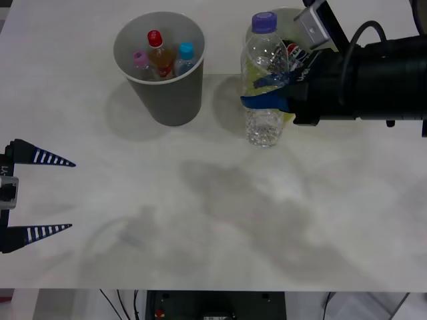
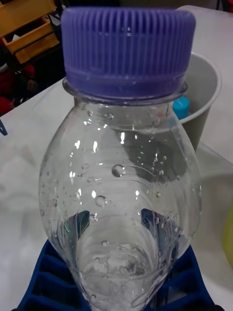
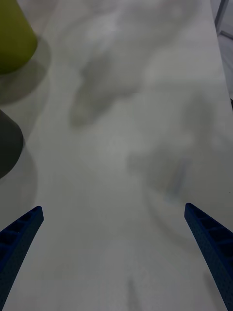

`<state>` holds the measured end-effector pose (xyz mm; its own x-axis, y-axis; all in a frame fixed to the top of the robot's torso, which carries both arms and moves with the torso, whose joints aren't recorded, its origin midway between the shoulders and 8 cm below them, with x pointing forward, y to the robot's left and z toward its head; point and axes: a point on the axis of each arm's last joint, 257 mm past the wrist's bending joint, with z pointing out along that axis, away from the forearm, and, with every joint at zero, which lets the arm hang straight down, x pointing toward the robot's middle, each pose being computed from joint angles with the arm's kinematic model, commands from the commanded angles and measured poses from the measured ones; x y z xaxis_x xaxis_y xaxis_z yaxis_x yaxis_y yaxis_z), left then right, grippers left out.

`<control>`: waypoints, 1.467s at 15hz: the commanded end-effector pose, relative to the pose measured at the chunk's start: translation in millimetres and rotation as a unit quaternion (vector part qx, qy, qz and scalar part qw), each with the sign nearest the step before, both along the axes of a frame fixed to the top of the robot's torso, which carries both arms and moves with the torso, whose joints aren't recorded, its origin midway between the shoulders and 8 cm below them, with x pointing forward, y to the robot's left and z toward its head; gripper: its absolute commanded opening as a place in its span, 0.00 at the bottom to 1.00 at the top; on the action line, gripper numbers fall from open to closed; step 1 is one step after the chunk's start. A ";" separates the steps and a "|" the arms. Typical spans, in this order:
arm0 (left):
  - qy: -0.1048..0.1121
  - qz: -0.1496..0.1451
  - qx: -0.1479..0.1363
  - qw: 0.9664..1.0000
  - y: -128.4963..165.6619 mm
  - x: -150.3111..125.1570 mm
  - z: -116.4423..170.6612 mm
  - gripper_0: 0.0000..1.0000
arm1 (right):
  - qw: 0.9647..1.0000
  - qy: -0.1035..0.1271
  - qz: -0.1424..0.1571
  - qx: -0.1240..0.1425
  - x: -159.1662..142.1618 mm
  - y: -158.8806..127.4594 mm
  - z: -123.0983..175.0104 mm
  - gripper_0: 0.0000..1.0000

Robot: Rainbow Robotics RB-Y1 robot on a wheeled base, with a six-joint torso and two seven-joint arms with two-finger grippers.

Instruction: Put the can into the green bin and the plastic bottle into the gray bin

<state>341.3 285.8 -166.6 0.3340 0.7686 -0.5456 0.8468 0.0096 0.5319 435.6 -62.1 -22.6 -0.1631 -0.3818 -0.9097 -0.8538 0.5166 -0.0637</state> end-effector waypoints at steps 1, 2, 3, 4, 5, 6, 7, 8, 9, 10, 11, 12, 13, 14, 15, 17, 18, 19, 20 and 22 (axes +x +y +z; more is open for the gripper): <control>0.000 0.000 0.000 1.000 0.0 0.0 0.0 1.00 | 1.000 -0.011 0.010 0.010 27.4 27.3 28.9 0.00; 0.000 0.000 0.000 1.000 0.0 0.0 0.0 1.00 | 1.000 -0.012 0.012 0.020 39.5 39.3 41.5 0.00; 0.000 0.000 0.000 1.000 0.0 0.0 0.0 1.00 | 0.999 -0.010 0.012 0.027 50.0 49.6 50.4 0.00; 0.000 0.000 0.000 1.000 0.0 0.0 0.0 1.00 | 0.999 -0.012 0.011 0.030 60.0 56.8 57.1 0.00; 0.000 0.000 0.000 1.000 0.0 0.0 0.0 1.00 | 0.999 -0.016 0.013 0.029 70.6 66.2 64.4 0.00; 0.000 0.000 0.000 1.000 0.0 0.0 0.0 1.00 | 0.999 -0.019 0.015 0.027 80.5 75.3 70.1 0.00; 0.000 0.000 0.000 1.000 0.0 0.0 0.0 1.00 | 0.999 -0.018 0.014 0.026 89.8 83.5 74.3 0.00; 0.000 0.000 0.000 1.000 0.0 0.0 0.0 1.00 | 0.999 -0.020 0.013 0.028 102.2 95.2 82.4 0.00; 0.000 0.000 0.000 1.000 0.0 0.0 0.0 1.00 | 0.999 -0.021 0.012 0.030 111.5 106.4 87.2 0.00; 0.000 0.000 0.000 1.000 0.0 0.0 0.0 1.00 | 0.999 -0.024 0.011 0.033 118.8 115.9 92.4 0.00; 0.000 0.000 0.000 1.000 0.0 0.0 0.0 1.00 | 0.999 -0.026 0.005 0.037 128.9 128.1 95.8 0.00; 0.000 0.000 0.000 1.000 0.0 0.0 0.0 1.00 | 0.999 -0.028 0.001 0.039 138.0 140.5 95.7 0.00; 0.000 0.000 0.000 1.000 0.0 0.0 0.0 1.00 | 0.999 -0.030 -0.001 0.041 143.6 151.3 95.6 0.00; 0.000 0.000 0.000 1.000 0.0 0.0 0.0 1.00 | 0.999 -0.037 -0.004 0.039 152.1 163.1 93.7 0.00; 0.000 0.000 0.000 1.000 0.0 0.0 0.0 1.00 | 0.998 -0.042 -0.006 0.038 157.6 172.9 91.9 0.00; 0.000 0.000 0.000 1.000 0.0 0.0 0.0 1.00 | 0.998 -0.044 -0.007 0.035 162.6 187.5 90.2 0.00; 0.000 0.000 0.000 1.000 0.0 0.0 0.0 1.00 | 0.999 -0.044 -0.006 0.030 163.3 192.0 88.6 0.00; 0.000 0.000 0.000 1.000 0.0 0.0 0.0 1.00 | 0.999 -0.044 -0.005 0.026 162.7 194.7 86.1 0.00; 0.000 0.000 0.000 1.000 0.0 0.0 0.0 1.00 | 0.999 -0.042 -0.005 0.026 162.3 195.9 85.4 0.00; 0.000 0.000 0.000 1.000 0.0 0.0 0.0 1.00 | 0.999 -0.044 0.000 0.025 159.9 199.3 86.1 0.04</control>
